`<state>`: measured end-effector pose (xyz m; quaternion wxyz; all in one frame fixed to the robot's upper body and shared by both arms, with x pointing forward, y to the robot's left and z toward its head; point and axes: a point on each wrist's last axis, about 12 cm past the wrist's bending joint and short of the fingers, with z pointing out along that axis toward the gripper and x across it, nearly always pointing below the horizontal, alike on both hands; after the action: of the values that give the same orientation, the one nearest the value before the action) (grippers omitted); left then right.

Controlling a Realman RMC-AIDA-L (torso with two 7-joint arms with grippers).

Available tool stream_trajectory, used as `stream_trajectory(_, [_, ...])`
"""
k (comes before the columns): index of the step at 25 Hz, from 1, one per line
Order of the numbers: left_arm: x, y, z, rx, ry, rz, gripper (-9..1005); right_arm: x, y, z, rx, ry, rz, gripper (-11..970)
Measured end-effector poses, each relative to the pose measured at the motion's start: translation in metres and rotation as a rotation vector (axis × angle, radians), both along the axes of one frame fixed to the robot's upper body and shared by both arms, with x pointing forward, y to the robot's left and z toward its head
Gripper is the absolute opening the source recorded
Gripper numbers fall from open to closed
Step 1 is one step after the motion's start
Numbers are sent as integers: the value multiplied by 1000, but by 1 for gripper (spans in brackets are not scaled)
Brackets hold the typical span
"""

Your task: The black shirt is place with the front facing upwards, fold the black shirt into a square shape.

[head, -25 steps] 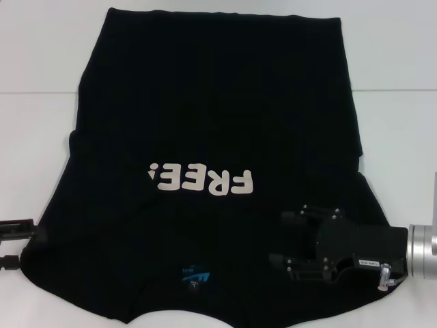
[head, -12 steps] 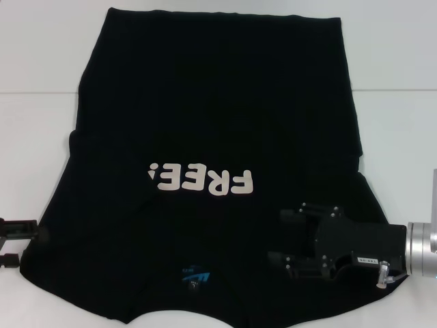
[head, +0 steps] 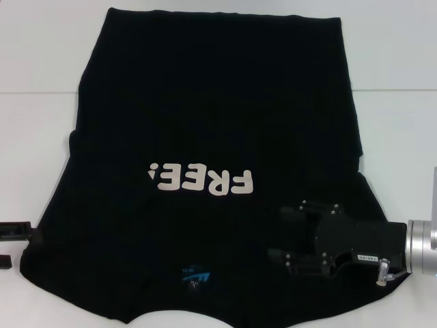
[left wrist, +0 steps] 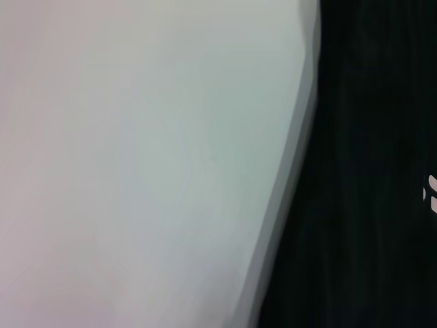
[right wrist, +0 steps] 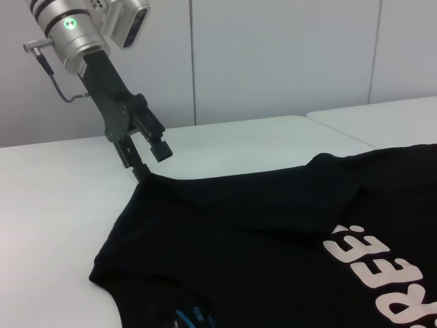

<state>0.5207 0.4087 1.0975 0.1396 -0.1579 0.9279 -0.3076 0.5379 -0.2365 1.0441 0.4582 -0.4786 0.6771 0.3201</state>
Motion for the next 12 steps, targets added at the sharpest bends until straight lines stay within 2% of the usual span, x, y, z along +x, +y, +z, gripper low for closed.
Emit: stream_trajectory(12, [4,-6,-1,-13,5,-15,878,2,0,2,-3,-7,0,834])
